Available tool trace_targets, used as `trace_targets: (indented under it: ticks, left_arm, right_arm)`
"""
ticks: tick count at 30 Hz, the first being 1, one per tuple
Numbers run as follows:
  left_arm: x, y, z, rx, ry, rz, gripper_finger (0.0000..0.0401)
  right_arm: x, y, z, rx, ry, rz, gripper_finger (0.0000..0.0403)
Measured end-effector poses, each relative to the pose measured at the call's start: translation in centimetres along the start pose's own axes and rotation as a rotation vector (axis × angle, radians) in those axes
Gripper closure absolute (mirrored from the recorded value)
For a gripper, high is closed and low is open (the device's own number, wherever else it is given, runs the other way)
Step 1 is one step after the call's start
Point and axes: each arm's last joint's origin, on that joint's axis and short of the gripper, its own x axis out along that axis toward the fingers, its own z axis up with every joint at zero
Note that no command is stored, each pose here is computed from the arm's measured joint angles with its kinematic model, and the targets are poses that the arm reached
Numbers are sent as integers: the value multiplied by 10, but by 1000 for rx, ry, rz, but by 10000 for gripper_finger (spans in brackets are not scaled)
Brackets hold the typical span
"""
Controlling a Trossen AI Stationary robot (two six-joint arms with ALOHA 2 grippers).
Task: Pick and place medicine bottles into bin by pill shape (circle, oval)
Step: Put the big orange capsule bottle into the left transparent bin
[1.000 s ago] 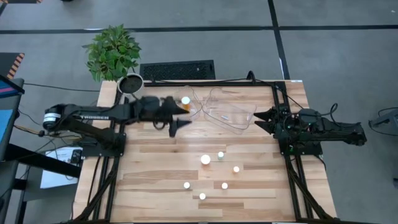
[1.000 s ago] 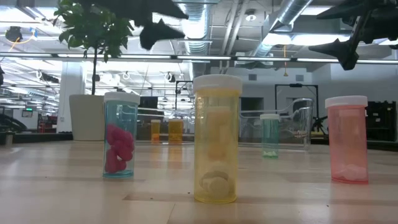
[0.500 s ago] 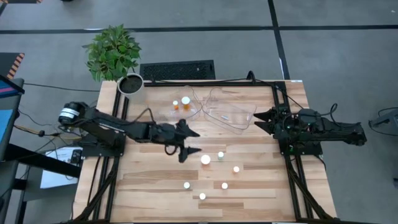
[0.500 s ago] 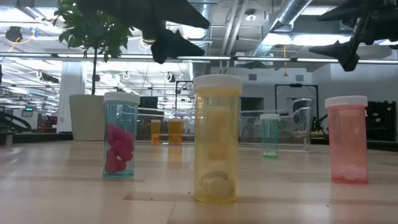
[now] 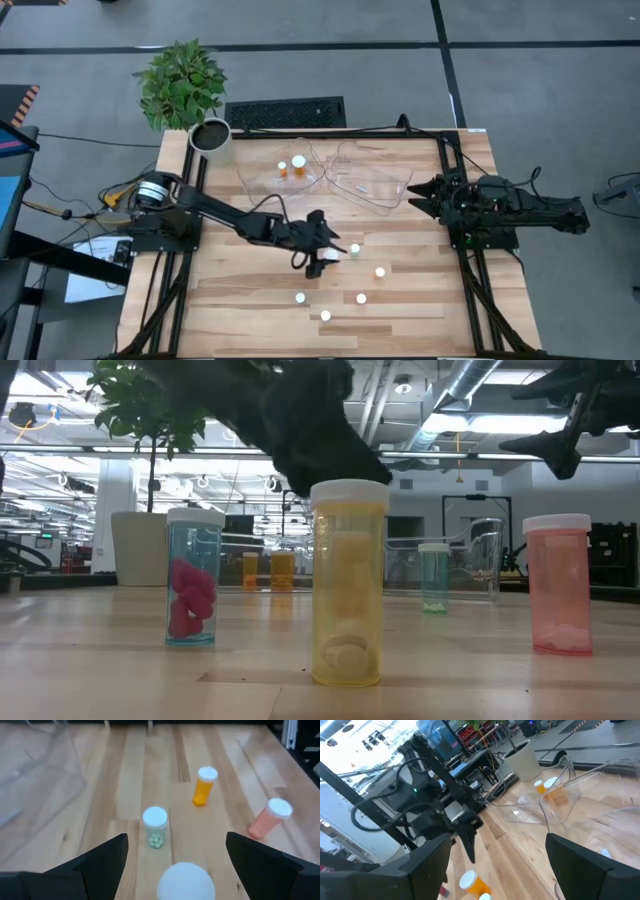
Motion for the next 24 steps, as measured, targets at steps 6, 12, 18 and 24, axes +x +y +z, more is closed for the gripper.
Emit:
trace_targets:
  ticks: [6,12,18,24]
  left_arm:
    - [8,-2,-13,-15,74,3,71]
    - [7,-9,-17,31,105,-9,71]
    - [6,-11,-21,49,149,-7,74]
    - [6,-10,-21,66,147,-6,98]
  right_arm:
    - [0,0,0,1,6,2,69]
    - [0,0,-1,3,17,15,69]
    - [0,0,-1,3,17,16,69]
    - [0,0,-1,3,17,16,69]
